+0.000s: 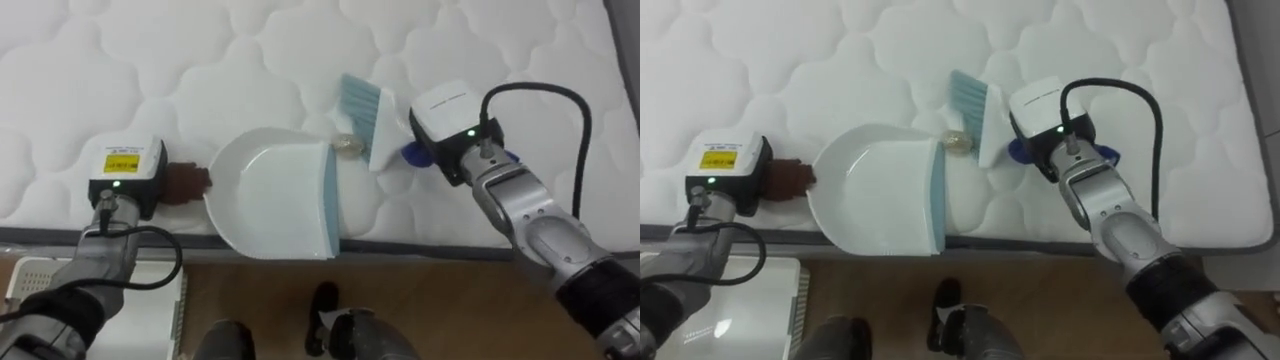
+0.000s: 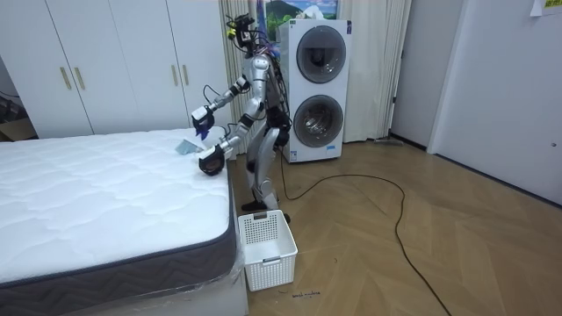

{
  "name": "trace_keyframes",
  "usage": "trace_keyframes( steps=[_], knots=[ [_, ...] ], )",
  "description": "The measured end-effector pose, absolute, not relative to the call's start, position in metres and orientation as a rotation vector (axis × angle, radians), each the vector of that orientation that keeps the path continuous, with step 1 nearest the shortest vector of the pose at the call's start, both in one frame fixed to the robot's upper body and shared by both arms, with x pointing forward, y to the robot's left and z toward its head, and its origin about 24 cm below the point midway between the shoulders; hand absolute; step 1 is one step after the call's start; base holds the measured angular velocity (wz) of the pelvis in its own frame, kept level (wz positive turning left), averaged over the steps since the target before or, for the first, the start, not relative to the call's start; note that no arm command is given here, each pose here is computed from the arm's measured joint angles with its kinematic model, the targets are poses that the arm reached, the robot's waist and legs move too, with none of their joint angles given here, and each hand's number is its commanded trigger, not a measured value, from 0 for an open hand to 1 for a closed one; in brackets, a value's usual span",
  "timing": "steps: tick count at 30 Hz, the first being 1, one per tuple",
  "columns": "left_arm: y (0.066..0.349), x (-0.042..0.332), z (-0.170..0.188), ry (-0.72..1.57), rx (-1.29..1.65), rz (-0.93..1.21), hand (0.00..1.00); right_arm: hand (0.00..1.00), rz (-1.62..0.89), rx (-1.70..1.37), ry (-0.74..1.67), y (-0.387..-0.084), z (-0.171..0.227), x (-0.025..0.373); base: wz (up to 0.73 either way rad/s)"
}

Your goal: Clean bed

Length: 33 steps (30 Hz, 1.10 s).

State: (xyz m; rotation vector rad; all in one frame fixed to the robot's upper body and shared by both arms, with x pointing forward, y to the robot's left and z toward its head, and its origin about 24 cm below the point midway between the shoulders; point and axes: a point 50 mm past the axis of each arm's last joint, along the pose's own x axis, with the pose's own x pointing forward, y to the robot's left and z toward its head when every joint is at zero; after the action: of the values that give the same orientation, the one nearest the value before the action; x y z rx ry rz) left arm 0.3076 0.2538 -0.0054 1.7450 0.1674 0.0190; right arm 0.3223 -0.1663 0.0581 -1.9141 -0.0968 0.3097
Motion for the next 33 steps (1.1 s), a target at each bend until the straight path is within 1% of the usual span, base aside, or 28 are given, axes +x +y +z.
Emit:
trace_keyframes(
  steps=[10,19,29,33],
  knots=[
    [0.257,0.303,-0.011,0.191,1.742,-0.01,1.0,1.0,0.424,-1.837,-0.146,-0.139,0.065,0.316,0.0],
    [0.264,0.301,-0.01,0.217,1.746,-0.022,1.0,1.0,0.482,-1.817,-0.132,-0.13,0.063,0.309,-0.02],
    [0.268,0.297,-0.014,0.247,1.747,-0.025,1.0,1.0,0.516,-1.804,-0.119,-0.127,0.056,0.303,-0.02],
    [0.271,0.291,-0.019,0.27,1.744,-0.027,1.0,1.0,0.55,-1.742,-0.075,-0.128,0.053,0.303,-0.02]
  ],
)
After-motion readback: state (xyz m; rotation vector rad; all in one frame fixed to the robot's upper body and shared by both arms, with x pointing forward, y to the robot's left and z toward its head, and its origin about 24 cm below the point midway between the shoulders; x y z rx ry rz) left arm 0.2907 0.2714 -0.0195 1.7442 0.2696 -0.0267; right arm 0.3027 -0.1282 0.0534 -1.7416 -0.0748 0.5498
